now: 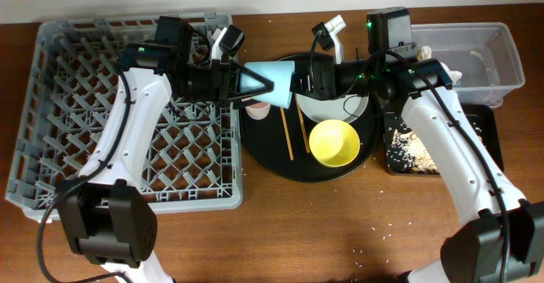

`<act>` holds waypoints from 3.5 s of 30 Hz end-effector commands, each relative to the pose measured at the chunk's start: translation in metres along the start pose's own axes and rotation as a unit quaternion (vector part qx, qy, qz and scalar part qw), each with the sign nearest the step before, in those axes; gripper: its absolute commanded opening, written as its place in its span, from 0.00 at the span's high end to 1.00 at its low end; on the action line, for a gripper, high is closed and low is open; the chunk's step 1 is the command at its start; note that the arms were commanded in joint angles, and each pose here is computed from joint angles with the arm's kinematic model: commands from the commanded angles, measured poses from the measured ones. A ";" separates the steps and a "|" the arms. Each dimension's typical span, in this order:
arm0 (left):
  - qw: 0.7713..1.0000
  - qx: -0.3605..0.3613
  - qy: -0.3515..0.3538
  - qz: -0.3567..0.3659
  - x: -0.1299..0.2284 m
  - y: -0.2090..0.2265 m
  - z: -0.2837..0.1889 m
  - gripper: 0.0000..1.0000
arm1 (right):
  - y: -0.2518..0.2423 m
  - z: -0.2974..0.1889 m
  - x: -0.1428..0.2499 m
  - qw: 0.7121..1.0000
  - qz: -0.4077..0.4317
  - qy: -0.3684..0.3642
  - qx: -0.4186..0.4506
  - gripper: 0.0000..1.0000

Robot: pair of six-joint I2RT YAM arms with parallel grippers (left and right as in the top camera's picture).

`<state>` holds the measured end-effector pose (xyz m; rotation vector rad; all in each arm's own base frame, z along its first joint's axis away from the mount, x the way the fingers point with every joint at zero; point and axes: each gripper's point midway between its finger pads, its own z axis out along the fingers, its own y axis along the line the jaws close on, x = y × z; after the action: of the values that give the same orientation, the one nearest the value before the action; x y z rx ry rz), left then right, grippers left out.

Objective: Sort waste into correct bins and load items into the dishwasher rack
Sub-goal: 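Hand the blue cup from the right gripper to the left gripper, then place the blue cup upside down in the rack with the left gripper, then grasp the pink cup with the right gripper and lift it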

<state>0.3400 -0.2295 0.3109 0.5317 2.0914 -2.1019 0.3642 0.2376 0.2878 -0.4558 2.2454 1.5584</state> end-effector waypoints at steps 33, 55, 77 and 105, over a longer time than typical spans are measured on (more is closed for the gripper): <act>0.808 -0.587 -0.053 0.019 0.007 0.051 -0.184 0.39 | -0.047 -0.001 0.006 0.991 0.043 -0.006 0.128 0.22; 0.740 -0.658 0.113 -0.078 0.110 0.159 -0.132 0.39 | -0.051 -0.002 0.013 0.988 0.060 0.003 0.141 0.21; 0.746 -0.655 0.090 -0.076 0.101 0.160 -0.129 0.15 | -0.073 0.007 0.018 0.969 0.069 -0.004 0.238 0.23; 0.783 -0.621 -0.018 -0.027 0.032 0.104 -0.141 0.15 | -0.204 0.105 0.033 0.936 0.136 -0.003 0.324 0.45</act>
<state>0.3647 -0.0874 0.1987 0.2089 2.8251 -0.3204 0.4352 0.2600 0.0698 0.0493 2.7378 0.7838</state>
